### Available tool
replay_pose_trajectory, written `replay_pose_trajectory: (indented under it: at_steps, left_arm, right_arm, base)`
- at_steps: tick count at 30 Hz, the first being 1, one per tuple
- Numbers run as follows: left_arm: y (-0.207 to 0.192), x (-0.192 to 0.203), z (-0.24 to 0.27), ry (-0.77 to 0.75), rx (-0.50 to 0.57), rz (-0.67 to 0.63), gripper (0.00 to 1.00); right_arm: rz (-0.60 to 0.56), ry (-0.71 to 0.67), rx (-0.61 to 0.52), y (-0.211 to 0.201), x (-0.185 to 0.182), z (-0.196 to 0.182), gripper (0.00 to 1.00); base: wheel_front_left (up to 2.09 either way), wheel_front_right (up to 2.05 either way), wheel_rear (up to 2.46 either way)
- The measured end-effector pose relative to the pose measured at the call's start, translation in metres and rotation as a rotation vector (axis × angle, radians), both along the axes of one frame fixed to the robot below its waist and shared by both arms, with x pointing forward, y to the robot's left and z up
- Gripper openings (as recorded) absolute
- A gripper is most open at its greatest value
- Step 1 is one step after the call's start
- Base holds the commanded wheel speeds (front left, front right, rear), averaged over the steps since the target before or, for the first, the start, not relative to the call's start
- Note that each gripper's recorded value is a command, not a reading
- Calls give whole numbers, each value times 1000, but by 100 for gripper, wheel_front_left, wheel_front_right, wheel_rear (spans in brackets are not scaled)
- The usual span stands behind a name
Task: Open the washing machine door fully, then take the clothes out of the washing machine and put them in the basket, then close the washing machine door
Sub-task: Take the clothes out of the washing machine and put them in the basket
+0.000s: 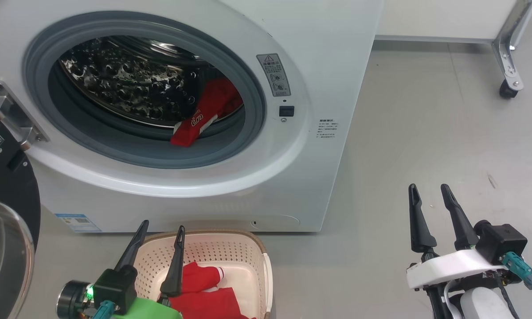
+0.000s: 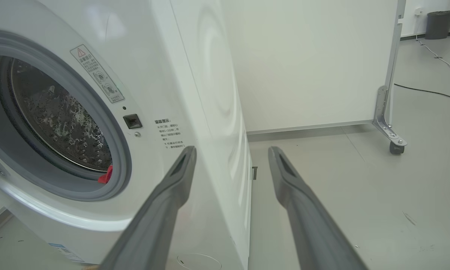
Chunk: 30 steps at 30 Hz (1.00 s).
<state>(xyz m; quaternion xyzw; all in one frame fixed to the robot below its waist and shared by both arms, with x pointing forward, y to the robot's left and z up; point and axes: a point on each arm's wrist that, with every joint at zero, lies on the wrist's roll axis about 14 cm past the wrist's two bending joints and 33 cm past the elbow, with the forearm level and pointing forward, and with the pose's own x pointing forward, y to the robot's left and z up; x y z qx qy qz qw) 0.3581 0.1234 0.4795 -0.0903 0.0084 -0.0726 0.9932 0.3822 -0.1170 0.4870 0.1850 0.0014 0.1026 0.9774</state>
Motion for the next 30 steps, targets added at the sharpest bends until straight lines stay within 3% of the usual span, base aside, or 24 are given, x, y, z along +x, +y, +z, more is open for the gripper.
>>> replay_pose_trajectory:
  at_steps: [19, 30]
  left_arm:
    - [-8, 17, -38, 111, 2, -29, 100]
    - [-1, 74, -54, 163, 66, -60, 100]
  right_arm:
    - [-29, 81, -11, -10, 2, -28, 100]
    - [-40, 138, -21, -14, 10, -50, 100]
  base:
    - [0, 0, 0]
    - [0, 0, 0]
